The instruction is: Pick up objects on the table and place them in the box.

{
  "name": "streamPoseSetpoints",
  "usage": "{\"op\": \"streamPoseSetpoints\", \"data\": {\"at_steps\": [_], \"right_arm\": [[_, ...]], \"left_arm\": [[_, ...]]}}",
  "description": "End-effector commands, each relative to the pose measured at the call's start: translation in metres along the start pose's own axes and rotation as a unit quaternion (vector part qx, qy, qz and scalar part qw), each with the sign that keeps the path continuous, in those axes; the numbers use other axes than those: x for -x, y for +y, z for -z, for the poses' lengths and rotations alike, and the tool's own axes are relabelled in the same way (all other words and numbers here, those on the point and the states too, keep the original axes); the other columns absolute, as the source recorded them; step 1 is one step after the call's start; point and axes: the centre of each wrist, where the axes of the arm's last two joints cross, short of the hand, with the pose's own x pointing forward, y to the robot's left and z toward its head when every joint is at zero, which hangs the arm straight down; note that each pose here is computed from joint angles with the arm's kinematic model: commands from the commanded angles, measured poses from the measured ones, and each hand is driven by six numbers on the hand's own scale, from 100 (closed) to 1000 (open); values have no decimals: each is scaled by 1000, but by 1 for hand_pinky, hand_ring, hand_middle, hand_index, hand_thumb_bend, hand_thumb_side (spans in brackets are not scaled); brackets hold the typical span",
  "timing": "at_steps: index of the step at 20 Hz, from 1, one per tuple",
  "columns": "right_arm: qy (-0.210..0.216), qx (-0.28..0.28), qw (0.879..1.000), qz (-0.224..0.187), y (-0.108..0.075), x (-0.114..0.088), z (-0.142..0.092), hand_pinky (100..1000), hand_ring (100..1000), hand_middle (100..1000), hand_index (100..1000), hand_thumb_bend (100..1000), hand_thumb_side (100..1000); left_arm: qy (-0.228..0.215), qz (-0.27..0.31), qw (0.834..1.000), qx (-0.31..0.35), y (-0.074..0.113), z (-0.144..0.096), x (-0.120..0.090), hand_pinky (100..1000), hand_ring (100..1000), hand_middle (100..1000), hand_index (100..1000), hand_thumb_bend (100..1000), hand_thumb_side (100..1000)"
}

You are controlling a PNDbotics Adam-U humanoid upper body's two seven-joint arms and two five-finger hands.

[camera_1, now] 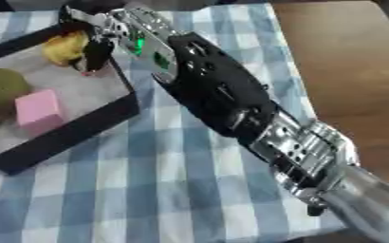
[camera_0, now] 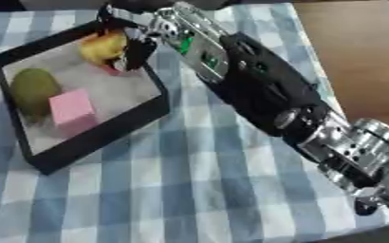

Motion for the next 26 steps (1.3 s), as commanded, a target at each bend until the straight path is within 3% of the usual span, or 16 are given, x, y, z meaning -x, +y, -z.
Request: {"op": "streamPoseSetpoints", "data": {"at_steps": [1, 4, 5, 8, 20, 26], "right_arm": [[-1, 7, 1000, -9, -5, 1, 1, 798, 651, 550, 676, 288, 100], [-2, 10, 1000, -13, -3, 3, 1, 821, 739, 651, 771, 519, 110], [-3, 12, 1000, -16, -4, 2, 1, 840, 768, 691, 809, 580, 157], [-10, 28, 999, -31, -10, 1, -2, 889, 838, 774, 887, 661, 228], [-29, 106, 994, -19, -49, -9, -34, 898, 845, 794, 909, 726, 272], [-44, 171, 984, 29, -79, -10, -68, 879, 818, 772, 888, 684, 278]], "left_arm": [[-23, 8, 1000, -4, 9, 9, -15, 816, 828, 740, 899, 297, 887], [-21, 9, 1000, -4, 9, 8, -14, 816, 828, 740, 899, 297, 888], [-20, 9, 1000, -5, 9, 8, -13, 816, 828, 740, 899, 297, 888], [-18, 9, 1000, -5, 9, 8, -12, 816, 828, 740, 899, 298, 888], [-16, 10, 1000, -14, 13, 7, -9, 816, 828, 740, 900, 301, 885], [-15, 11, 1000, -17, 14, 6, -8, 816, 829, 739, 899, 302, 885]]}}
